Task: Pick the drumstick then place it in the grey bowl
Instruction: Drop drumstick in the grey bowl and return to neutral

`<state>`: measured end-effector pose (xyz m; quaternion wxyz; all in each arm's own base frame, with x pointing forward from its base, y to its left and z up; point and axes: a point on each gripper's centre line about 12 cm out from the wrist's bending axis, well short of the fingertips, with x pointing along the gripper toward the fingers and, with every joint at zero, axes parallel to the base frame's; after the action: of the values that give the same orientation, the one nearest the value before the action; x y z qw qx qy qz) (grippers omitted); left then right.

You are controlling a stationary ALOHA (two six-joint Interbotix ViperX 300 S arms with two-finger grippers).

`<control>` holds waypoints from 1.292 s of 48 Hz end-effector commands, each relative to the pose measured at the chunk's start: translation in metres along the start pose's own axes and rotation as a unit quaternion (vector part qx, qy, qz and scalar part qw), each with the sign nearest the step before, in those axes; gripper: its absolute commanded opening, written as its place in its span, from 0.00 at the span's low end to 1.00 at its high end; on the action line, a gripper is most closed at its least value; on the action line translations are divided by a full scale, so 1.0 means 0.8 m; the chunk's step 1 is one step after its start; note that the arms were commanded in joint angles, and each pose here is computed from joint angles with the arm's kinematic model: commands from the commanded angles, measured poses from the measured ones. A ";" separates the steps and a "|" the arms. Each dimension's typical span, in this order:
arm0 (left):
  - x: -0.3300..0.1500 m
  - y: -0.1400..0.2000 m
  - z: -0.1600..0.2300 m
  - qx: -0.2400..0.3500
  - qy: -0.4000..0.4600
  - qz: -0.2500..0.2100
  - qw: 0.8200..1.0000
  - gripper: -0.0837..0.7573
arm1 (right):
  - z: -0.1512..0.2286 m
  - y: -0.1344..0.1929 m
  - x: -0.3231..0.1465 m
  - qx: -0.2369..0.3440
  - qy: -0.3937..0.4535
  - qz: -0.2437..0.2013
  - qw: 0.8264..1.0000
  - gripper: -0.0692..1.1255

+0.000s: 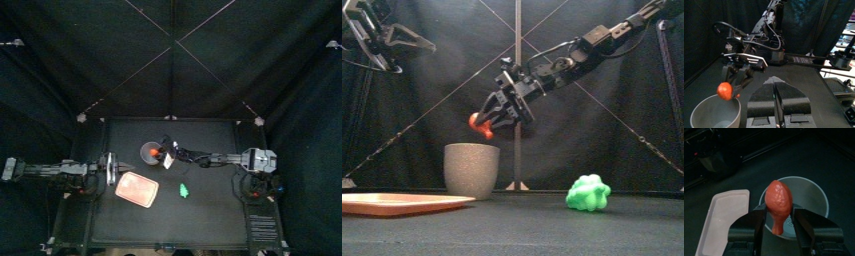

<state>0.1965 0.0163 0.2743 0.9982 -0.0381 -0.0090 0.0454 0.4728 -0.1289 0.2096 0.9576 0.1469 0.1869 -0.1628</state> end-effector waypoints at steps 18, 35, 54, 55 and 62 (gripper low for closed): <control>0.001 0.001 0.001 0.002 -0.003 0.001 1.000 0.42 | 0.022 -0.019 0.001 0.008 -0.027 -0.013 1.000 0.78; -0.001 0.001 -0.007 0.000 0.005 0.002 1.000 0.42 | 0.014 -0.011 -0.091 -0.020 -0.049 -0.002 0.999 0.77; -0.002 0.003 -0.009 0.000 0.000 0.004 1.000 0.42 | -0.031 0.021 -0.208 -0.080 -0.160 0.065 0.982 0.77; -0.002 0.002 -0.008 0.001 -0.002 0.004 1.000 0.42 | -0.035 0.022 -0.212 -0.086 -0.165 0.068 0.980 0.77; -0.003 0.003 -0.006 0.001 -0.013 0.005 1.000 0.42 | -0.046 0.022 -0.219 -0.109 -0.173 0.078 0.976 0.77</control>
<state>0.1931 0.0172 0.2631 0.9981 -0.0378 -0.0083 0.0490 0.3174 -0.0576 0.2416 0.9935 0.0382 0.0465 -0.0966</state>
